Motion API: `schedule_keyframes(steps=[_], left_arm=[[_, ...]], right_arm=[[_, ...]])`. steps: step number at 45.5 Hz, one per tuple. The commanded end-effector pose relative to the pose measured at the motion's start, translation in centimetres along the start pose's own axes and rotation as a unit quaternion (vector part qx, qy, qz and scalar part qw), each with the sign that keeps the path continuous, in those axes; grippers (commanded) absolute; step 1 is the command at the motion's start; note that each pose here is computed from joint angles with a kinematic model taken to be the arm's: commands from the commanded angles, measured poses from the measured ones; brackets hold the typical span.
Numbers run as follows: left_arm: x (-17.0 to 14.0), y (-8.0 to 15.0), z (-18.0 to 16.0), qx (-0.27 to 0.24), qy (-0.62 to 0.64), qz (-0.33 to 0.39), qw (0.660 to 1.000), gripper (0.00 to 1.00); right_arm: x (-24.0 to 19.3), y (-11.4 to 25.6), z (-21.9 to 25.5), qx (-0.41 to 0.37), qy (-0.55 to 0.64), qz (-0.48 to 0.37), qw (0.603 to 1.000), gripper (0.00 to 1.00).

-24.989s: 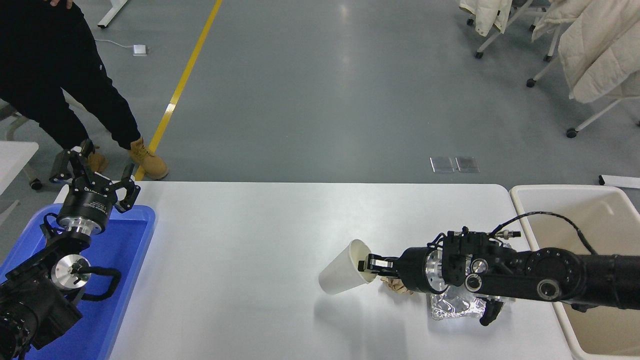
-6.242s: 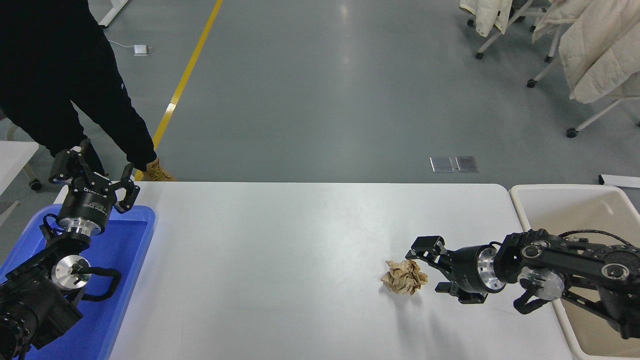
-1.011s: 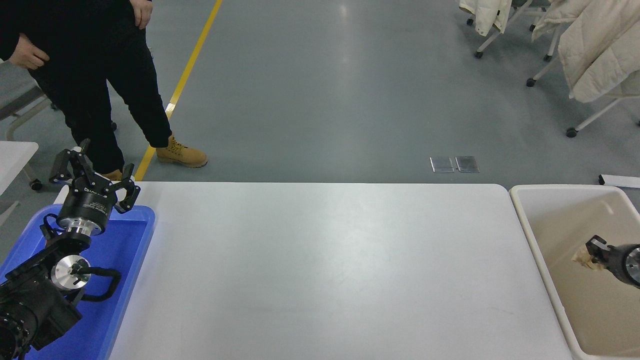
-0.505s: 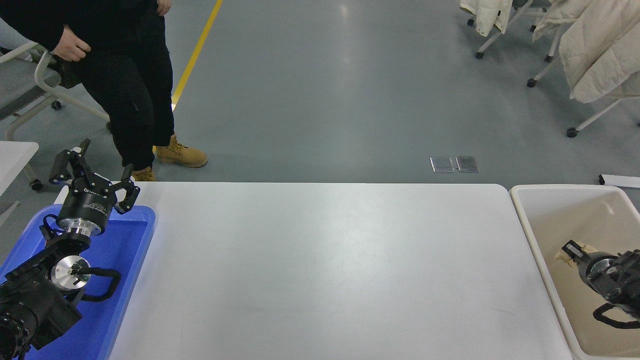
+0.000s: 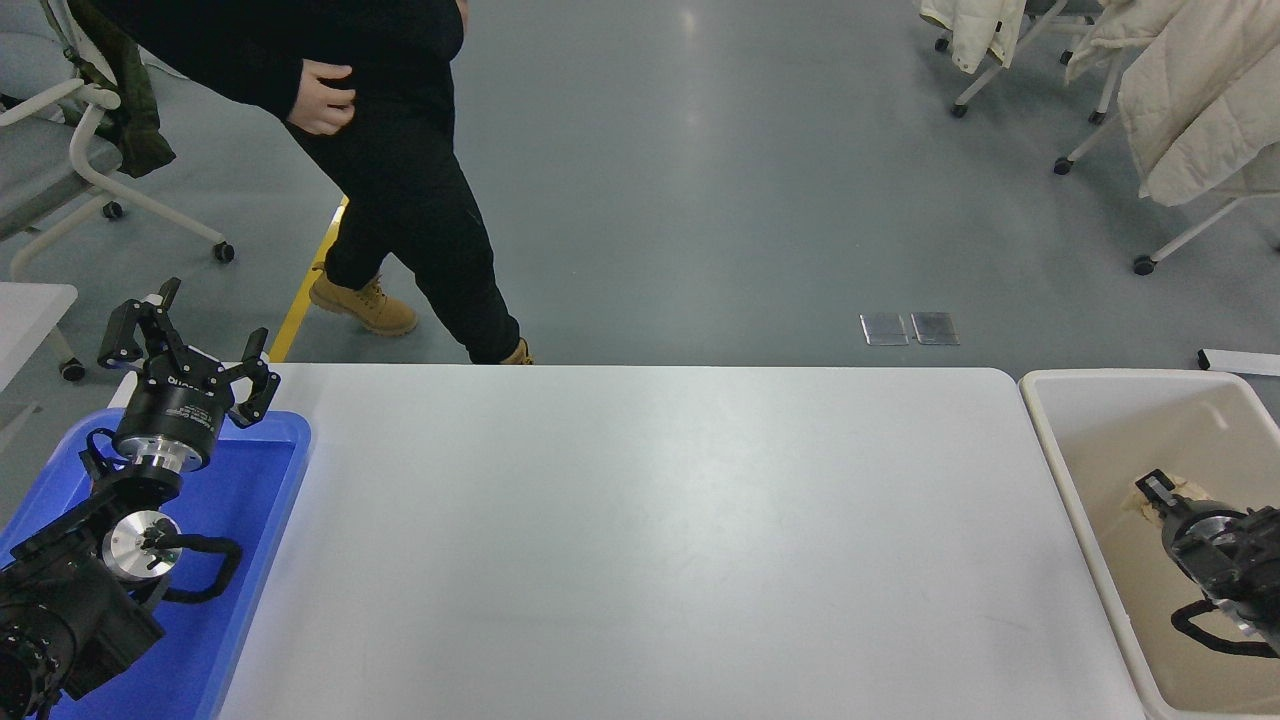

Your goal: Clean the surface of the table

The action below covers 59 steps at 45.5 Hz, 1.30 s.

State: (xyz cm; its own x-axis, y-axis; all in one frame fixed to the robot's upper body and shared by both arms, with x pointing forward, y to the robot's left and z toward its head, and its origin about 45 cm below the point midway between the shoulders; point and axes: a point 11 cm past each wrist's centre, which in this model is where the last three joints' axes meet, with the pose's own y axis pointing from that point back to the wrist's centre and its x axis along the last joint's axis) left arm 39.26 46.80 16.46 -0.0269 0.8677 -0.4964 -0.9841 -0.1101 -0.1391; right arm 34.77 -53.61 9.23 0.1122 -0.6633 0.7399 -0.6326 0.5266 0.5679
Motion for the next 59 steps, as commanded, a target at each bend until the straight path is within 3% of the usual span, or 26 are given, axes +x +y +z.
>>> schedule_keyframes(steps=[1,20,28,38,47,59], left_arm=[[0.0,0.0,0.0,0.000,0.000,0.000,1.000,1.00],[0.0,0.0,0.0,0.000,0.000,0.000,1.000,1.00],[0.0,-0.1,0.0,-0.001,0.000,0.000,1.000,1.00],[0.0,0.0,0.0,0.000,0.000,0.000,1.000,1.00],[0.0,0.0,0.0,0.000,0.000,0.000,1.000,1.00],[-0.1,-0.1,0.0,0.000,0.000,-0.001,1.000,1.00]], right_arm=[[2.2,0.0,1.0,-0.010,-0.035,0.016,0.999,1.00],[4.8,0.1,-2.3,0.024,-0.069,0.034,0.997,1.00],[6.8,1.0,-4.4,0.069,-0.179,0.002,0.981,1.00],[8.0,3.3,-9.7,0.156,-0.332,-0.045,0.929,1.00],[4.5,4.1,-12.6,0.185,-0.450,-0.096,0.868,1.00],[-1.0,5.9,-17.4,0.200,-0.596,-0.167,0.760,1.00]])
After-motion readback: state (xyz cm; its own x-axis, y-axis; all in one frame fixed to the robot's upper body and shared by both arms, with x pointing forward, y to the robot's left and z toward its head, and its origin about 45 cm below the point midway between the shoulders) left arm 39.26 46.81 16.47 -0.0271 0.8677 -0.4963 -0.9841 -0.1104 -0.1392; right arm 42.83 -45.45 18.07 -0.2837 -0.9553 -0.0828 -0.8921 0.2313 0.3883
